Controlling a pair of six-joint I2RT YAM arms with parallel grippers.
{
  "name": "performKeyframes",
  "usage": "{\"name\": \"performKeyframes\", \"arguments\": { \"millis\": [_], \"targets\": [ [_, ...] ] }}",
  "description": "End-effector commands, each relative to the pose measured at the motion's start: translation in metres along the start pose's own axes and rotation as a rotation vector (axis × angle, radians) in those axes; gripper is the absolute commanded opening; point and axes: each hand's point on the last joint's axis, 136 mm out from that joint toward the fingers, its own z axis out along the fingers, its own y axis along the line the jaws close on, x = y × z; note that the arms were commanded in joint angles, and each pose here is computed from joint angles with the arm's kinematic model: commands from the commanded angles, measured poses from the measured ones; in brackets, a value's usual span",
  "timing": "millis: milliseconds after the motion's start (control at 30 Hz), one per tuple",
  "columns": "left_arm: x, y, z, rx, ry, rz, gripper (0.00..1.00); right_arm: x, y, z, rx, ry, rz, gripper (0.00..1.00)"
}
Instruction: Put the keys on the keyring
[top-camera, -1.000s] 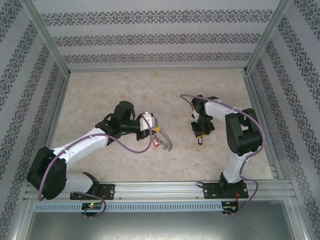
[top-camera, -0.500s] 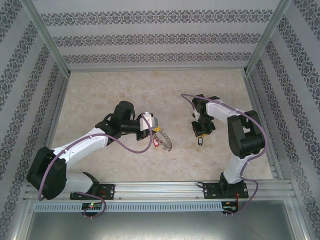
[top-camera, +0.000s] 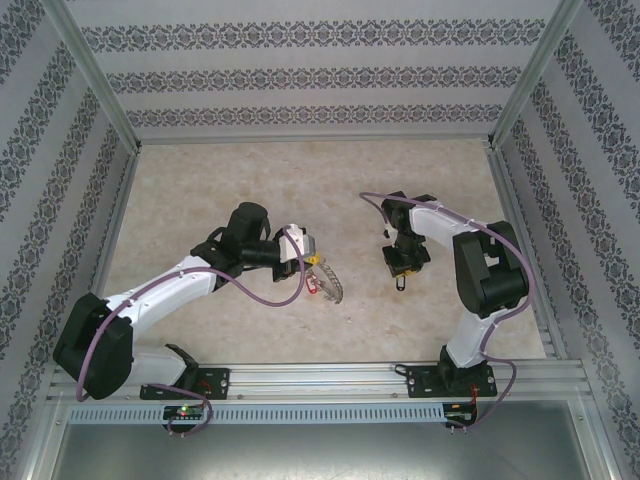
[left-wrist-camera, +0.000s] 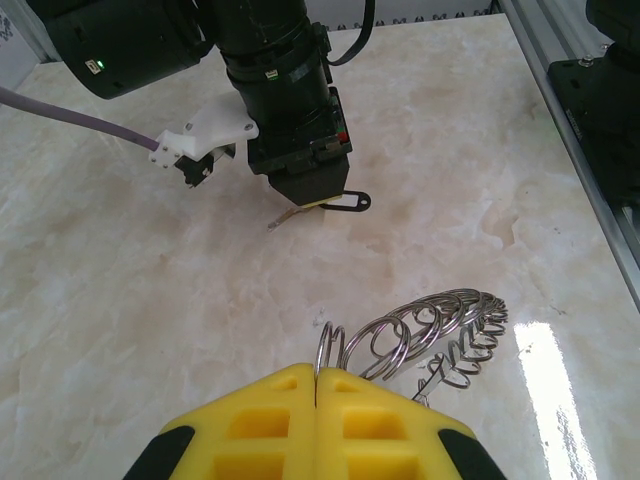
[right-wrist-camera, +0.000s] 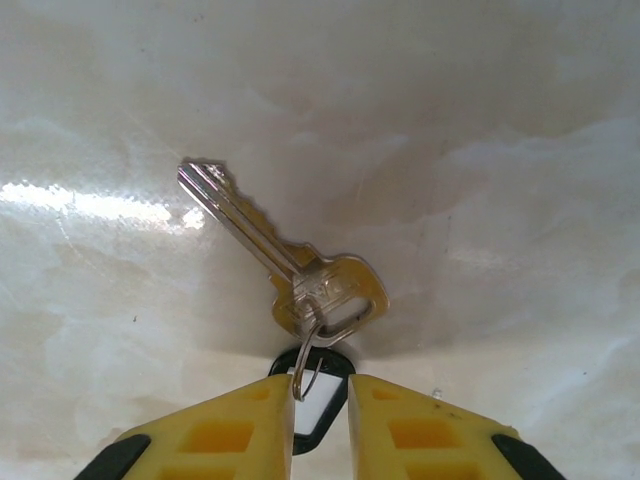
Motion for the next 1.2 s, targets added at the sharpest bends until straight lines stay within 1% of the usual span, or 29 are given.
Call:
{"name": "performKeyframes", "arguments": {
  "millis": [0,100,267,333,367,433,567,633,733,867,967,1167],
  "targets": [
    [-0.012,-0.002,-0.003,0.011,-0.029,0.023,0.00,0.000,-0.002,0.002,0.032,0.017,0.004,0.22],
    [-0.011,-0.002,-0.003,0.012,-0.027,0.020,0.00,0.001,-0.002,0.004,0.032,0.022,0.001,0.20],
    [-0.011,-0.001,-0.003,0.010,-0.026,0.016,0.00,-0.001,-0.003,0.001,0.038,0.009,-0.014,0.09],
    [-0.013,0.000,-0.003,0.006,-0.025,0.009,0.00,-0.004,0.000,-0.005,0.020,-0.026,-0.035,0.03],
    [-0.012,0.001,-0.003,0.006,-0.023,0.006,0.00,-0.006,0.003,-0.008,0.006,-0.048,-0.051,0.02],
    [-0.014,0.003,-0.003,0.000,-0.020,-0.016,0.00,-0.010,0.007,-0.017,-0.020,-0.101,-0.095,0.00],
    [-0.013,0.004,-0.002,-0.003,-0.018,-0.029,0.00,-0.015,0.026,-0.039,-0.095,-0.226,-0.208,0.00],
    [-0.015,0.005,-0.003,-0.014,-0.030,-0.019,0.00,-0.015,0.044,-0.054,-0.169,-0.302,-0.284,0.00],
    [-0.021,0.008,-0.006,-0.028,-0.039,0.020,0.00,-0.005,0.075,-0.079,-0.272,-0.415,-0.464,0.00],
    [-0.030,0.011,-0.007,-0.013,-0.041,0.050,0.00,0.011,0.104,-0.112,-0.342,-0.544,-0.680,0.00],
    [-0.034,0.013,-0.006,-0.008,-0.050,0.054,0.00,0.021,0.118,-0.135,-0.381,-0.637,-0.792,0.00],
    [-0.036,0.014,-0.005,-0.021,-0.081,0.058,0.00,0.035,0.139,-0.180,-0.477,-0.792,-0.888,0.00]
  ]
}}
